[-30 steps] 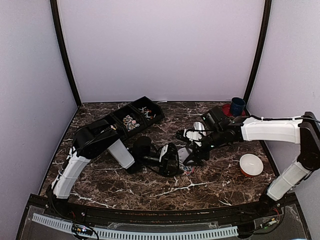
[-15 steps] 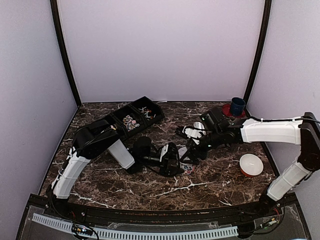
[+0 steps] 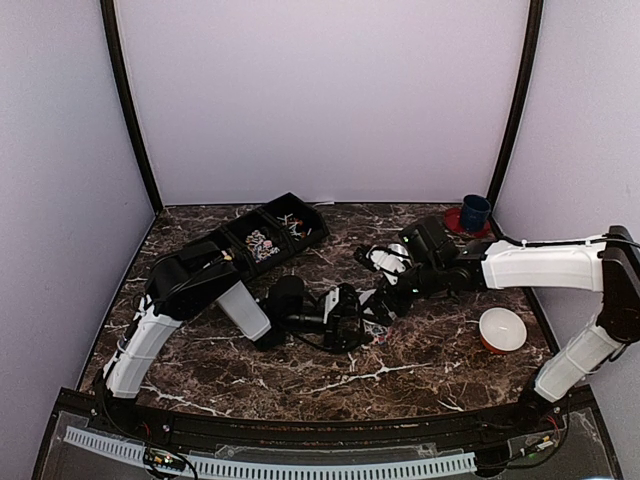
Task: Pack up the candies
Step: Screw the bottle lid onto the packing bottle, then put down the packed packing bottle at the center of the board.
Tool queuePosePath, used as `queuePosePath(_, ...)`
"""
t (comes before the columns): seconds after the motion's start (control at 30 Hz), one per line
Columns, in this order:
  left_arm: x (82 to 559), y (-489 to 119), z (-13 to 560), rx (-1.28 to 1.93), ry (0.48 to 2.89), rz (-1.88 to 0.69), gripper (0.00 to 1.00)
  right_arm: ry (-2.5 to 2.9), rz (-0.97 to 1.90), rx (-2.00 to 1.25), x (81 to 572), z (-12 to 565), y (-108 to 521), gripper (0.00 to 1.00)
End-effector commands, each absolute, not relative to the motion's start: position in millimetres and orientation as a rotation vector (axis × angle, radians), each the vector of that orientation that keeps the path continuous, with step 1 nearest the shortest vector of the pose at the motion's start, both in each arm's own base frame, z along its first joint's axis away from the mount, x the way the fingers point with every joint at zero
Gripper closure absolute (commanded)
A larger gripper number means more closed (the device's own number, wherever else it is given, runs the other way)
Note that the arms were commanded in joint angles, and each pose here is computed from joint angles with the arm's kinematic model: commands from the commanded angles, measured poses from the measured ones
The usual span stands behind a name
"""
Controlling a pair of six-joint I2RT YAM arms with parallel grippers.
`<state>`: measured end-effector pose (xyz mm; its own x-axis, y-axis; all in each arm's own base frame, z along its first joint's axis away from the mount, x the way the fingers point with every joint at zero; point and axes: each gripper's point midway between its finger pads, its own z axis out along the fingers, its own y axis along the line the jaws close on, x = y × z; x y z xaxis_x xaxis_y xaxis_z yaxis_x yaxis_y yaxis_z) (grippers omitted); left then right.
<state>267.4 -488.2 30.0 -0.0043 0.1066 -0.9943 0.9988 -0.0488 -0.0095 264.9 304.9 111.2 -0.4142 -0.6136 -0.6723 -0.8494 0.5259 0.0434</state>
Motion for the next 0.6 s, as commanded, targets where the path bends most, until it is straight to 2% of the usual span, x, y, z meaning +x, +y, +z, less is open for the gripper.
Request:
queuePosePath(0.0, 253, -456, -70, 1.337, 1.719, -1.186, 0.23, 2.164, 0.386, -1.083, 280, 124, 290, 0.02)
queuePosePath(0.3, 274, -451, -73, 1.256, 1.774, -1.059, 0.24, 2.161, 0.221, -0.776, 310, 160, 245, 0.02)
queuePosePath(0.57, 311, -434, -78, 1.067, 1.9, -0.9, 0.24, 2.153, 0.204, -0.603, 315, 172, 215, 0.02)
